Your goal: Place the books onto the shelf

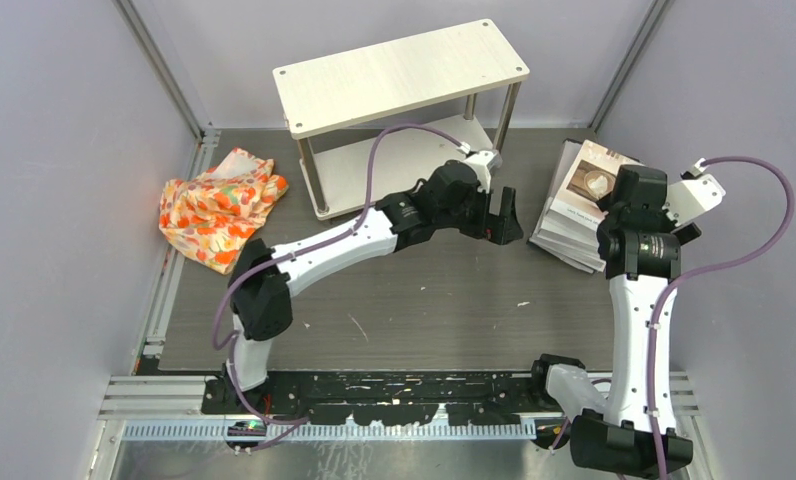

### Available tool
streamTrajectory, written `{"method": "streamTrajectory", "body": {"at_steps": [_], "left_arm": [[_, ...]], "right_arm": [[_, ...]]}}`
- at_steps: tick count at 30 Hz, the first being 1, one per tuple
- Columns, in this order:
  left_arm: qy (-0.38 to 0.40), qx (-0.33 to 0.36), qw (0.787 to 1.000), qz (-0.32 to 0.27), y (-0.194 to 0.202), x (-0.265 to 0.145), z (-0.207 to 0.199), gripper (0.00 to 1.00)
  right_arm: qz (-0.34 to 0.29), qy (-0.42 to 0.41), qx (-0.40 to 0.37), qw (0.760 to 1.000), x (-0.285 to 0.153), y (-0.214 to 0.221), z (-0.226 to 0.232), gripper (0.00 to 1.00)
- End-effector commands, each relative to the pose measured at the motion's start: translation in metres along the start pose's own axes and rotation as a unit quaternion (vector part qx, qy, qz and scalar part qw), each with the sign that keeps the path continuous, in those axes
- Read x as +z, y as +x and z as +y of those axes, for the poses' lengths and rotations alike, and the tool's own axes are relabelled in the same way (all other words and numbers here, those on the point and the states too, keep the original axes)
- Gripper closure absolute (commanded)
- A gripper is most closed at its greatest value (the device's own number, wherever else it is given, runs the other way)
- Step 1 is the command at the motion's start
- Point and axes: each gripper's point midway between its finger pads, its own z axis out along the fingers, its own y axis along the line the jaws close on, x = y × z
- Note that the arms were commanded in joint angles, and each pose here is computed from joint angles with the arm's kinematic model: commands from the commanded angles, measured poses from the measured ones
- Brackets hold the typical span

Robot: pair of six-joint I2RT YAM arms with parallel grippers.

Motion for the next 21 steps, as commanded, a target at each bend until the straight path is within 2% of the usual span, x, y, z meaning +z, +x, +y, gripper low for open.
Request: {"method": "streamTrajectory", "body": {"at_steps": [1, 8, 17, 21], "left_arm": [[0.072, -0.018, 0.995, -0.064, -0.046, 0.009, -0.018, 0.06], [0.091, -0.025, 0.992, -0.08, -0.063, 0.026, -0.006, 0.05], [0.115, -0.047, 0.988, -0.09, -0.073, 0.047, 0.006, 0.05], [0.126, -0.046, 0.987, -0.088, -0.075, 0.056, 0.009, 0.04]], "right_arm": [[-0.012, -0.018, 0.059, 0.998, -0.004, -0.001, 0.003, 0.14], [-0.018, -0.039, 0.079, 0.996, 0.008, 0.012, 0.01, 0.14], [-0.042, -0.024, 0.07, 0.996, 0.014, 0.005, 0.003, 0.13], [-0.047, -0.016, 0.089, 0.995, 0.018, 0.002, 0.001, 0.14]]}}
